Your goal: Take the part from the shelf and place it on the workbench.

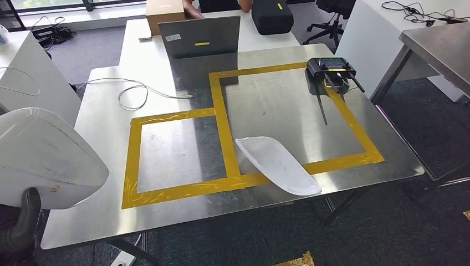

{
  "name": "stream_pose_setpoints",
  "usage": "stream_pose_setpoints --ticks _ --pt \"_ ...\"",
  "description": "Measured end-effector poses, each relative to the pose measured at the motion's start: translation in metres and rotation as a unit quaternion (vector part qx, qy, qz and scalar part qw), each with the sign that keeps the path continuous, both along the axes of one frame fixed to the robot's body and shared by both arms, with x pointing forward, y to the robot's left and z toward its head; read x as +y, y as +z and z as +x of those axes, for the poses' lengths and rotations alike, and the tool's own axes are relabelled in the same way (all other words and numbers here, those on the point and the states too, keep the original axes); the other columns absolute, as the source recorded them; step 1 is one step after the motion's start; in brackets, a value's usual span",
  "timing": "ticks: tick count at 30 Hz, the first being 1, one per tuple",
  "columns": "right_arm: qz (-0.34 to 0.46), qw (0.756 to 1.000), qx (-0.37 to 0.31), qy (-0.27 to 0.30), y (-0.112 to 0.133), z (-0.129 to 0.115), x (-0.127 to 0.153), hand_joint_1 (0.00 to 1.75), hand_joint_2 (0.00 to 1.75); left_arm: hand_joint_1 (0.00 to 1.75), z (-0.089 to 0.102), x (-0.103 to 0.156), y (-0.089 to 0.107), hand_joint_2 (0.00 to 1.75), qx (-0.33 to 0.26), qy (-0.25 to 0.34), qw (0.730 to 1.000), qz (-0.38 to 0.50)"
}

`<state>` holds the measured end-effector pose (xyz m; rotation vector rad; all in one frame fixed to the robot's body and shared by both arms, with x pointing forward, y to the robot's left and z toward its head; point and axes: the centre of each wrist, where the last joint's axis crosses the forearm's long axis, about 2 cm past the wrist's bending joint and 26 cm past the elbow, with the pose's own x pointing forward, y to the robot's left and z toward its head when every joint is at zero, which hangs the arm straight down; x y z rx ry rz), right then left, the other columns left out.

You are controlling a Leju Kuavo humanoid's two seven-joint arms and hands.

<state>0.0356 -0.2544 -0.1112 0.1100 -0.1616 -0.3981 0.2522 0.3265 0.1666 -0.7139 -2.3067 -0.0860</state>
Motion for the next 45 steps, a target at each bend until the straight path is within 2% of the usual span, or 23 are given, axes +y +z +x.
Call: stream_pose_setpoints --ticks 3,6,8,13,15,17,20,23,33,38,42,45 --pt "0.0 1.0 -0.001 0.004 0.0 0.0 0.0 0.0 0.0 1.75 0.016 0.014 -0.004 1.75 0.013 0.053 0.997 0.056" --pt "0.0 1.0 -0.006 0.01 0.0 0.001 0.0 0.0 0.0 1.75 0.045 0.041 -0.007 1.75 0.031 0.15 0.976 0.152" --pt "0.002 1.0 -0.008 0.017 0.0 0.001 0.0 0.0 0.0 1.75 0.07 0.063 -0.007 1.75 0.045 0.227 0.945 0.229" --pt "0.002 0.999 -0.012 0.037 0.0 0.003 0.0 0.0 0.0 1.75 0.137 0.116 0.013 1.75 0.089 0.395 0.835 0.372" --pt "0.001 0.999 -0.012 0.042 0.0 0.003 0.0 0.0 0.0 1.75 0.157 0.128 0.024 1.75 0.106 0.435 0.796 0.408" --pt "-0.001 0.999 -0.012 0.044 0.0 0.003 0.0 0.0 0.0 1.75 0.169 0.133 0.032 1.75 0.116 0.451 0.772 0.433" --pt "-0.005 0.999 -0.01 0.048 0.0 0.003 -0.001 0.0 0.0 1.75 0.181 0.126 0.034 1.75 0.123 0.452 0.752 0.464" --pt "-0.006 0.998 -0.007 0.059 0.0 0.002 -0.003 0.0 0.0 1.75 0.186 0.112 0.027 1.75 0.122 0.438 0.75 0.481" --pt "-0.009 0.996 0.0 0.088 0.0 0.001 -0.009 0.0 0.0 1.75 0.188 0.058 -0.004 1.75 0.117 0.355 0.772 0.514" --pt "-0.012 0.995 -0.003 0.104 0.0 0.003 -0.009 0.0 0.0 1.75 0.185 0.007 -0.023 1.75 0.094 0.278 0.786 0.544" --pt "-0.012 0.993 -0.001 0.113 0.0 0.004 -0.009 0.0 0.0 1.75 0.173 -0.039 -0.046 1.75 0.062 0.207 0.794 0.568" --pt "-0.011 0.993 0.003 0.114 0.0 0.003 -0.009 0.0 0.0 1.75 0.162 -0.062 -0.059 1.75 0.047 0.165 0.797 0.58"
